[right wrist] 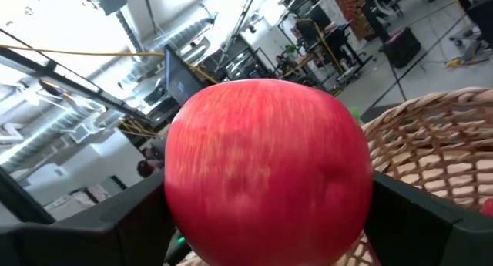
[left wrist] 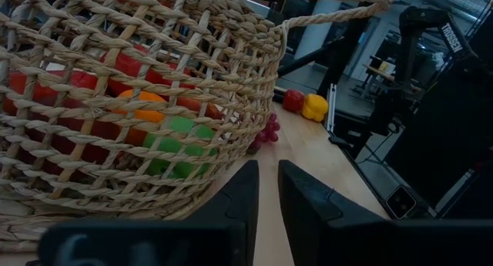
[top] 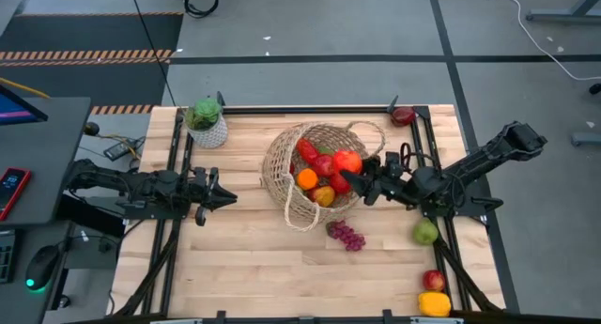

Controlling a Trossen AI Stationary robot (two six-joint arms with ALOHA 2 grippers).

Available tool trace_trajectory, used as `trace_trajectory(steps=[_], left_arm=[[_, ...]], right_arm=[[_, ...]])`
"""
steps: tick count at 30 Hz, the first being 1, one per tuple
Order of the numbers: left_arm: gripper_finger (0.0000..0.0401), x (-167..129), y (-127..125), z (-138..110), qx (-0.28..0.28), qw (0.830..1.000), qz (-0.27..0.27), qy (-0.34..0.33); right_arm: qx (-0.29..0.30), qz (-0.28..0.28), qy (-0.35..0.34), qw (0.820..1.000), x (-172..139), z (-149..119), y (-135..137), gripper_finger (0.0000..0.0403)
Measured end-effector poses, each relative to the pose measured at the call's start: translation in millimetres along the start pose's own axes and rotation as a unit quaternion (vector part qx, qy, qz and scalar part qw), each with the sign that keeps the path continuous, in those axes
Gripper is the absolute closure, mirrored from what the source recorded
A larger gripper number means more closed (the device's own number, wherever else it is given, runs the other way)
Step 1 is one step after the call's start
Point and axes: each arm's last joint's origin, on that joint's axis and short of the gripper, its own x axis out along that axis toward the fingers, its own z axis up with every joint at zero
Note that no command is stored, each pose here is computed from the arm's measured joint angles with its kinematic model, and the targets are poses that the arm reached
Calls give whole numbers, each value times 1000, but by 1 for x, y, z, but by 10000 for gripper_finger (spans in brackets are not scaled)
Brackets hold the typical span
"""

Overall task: Build produce basket
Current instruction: Put the red apple into the woven basket

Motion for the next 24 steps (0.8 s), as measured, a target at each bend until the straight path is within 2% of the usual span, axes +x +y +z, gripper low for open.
trace_trajectory(steps=[5,10,17,22,24], left_arm=[[344,0,0,0,0,1000,0,0],[339,0,0,0,0,1000,0,0],[338,0,0,0,0,1000,0,0],[337,0,0,0,0,1000,0,0],[338,0,0,0,0,1000,0,0]], right_arm=[[-6,13,34,999,10,1,-8,48],[-83,0,125,989,28,12,4,48],[-231,-49,216,947,39,42,19,47],[-322,-54,256,910,38,47,19,46],[-333,-59,271,901,36,47,17,46]])
